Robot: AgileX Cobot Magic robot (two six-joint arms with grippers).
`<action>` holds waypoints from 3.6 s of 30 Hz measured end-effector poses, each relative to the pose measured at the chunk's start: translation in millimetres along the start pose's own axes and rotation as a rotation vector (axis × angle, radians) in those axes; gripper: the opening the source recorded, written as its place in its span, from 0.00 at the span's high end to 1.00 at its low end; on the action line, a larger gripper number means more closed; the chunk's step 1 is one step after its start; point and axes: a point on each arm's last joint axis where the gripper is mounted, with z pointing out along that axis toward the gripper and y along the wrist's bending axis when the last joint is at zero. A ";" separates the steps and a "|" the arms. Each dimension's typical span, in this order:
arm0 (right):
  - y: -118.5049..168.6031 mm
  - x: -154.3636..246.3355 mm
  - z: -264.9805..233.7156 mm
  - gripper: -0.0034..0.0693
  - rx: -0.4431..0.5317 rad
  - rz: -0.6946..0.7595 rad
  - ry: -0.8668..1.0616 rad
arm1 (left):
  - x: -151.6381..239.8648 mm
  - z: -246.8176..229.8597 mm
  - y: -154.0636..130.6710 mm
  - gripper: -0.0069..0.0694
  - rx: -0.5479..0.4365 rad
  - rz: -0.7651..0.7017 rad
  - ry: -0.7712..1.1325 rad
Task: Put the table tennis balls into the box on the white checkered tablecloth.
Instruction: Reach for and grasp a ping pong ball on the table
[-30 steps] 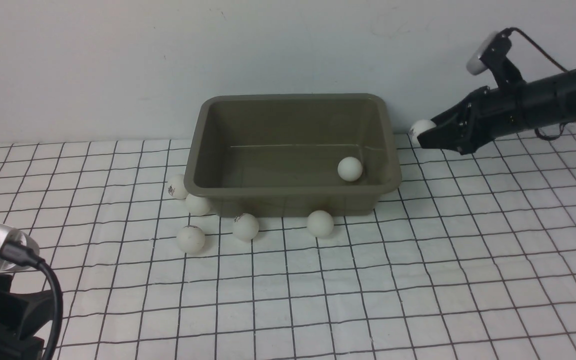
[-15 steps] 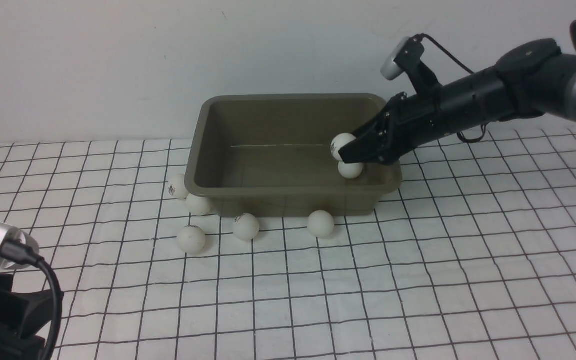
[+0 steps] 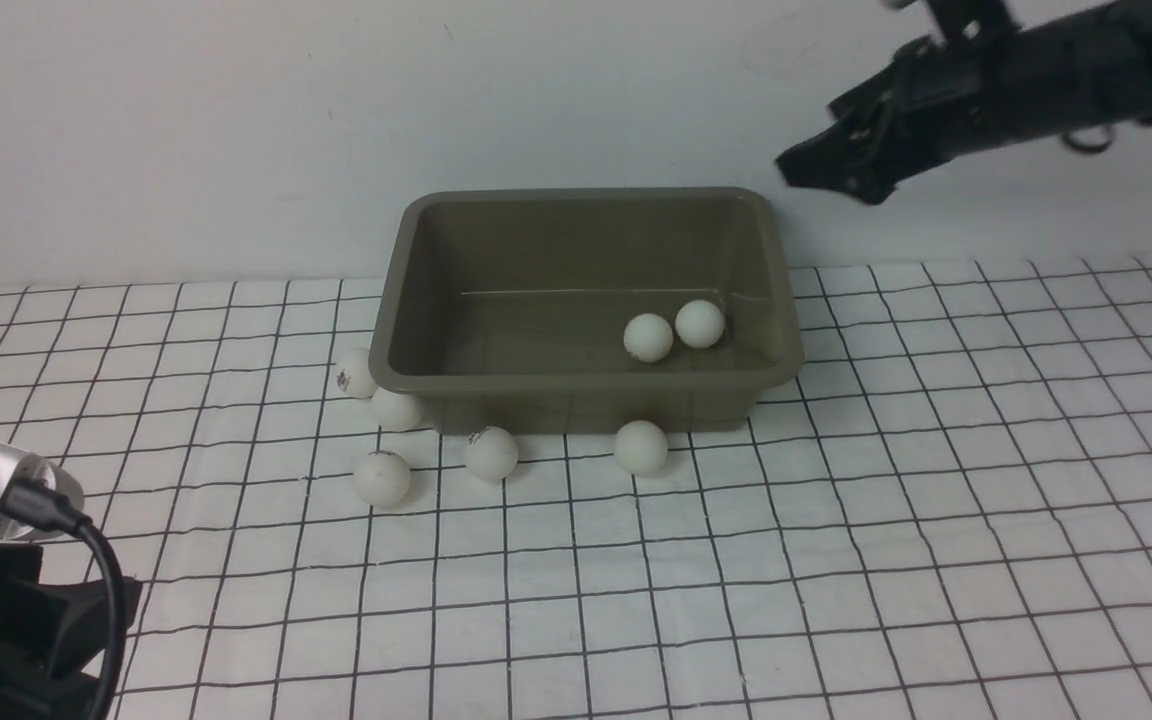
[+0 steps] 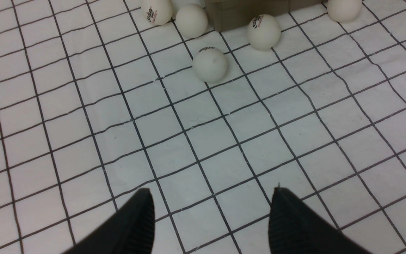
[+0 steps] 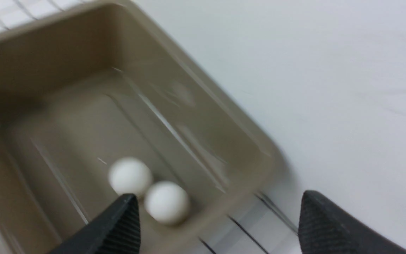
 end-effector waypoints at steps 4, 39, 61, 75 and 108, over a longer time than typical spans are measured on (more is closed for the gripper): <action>-8.1 -16.2 -56.1 0.21 0.193 0.052 0.083 | -0.2 0.0 -0.3 0.39 0.003 -0.004 -0.002; 101.3 -71.7 -195.5 0.21 0.168 0.337 0.192 | -1.0 0.0 -1.8 0.39 0.020 -0.024 -0.011; 228.2 40.0 -70.5 0.21 -0.093 0.258 0.270 | -0.3 0.0 -2.2 0.39 0.024 -0.024 -0.003; 249.7 74.2 27.8 0.21 -0.073 0.242 0.247 | -0.2 0.0 -2.3 0.39 0.025 -0.017 -0.002; 225.4 83.0 101.9 0.21 0.075 0.440 0.074 | 0.8 0.0 -2.8 0.39 0.031 -0.016 0.009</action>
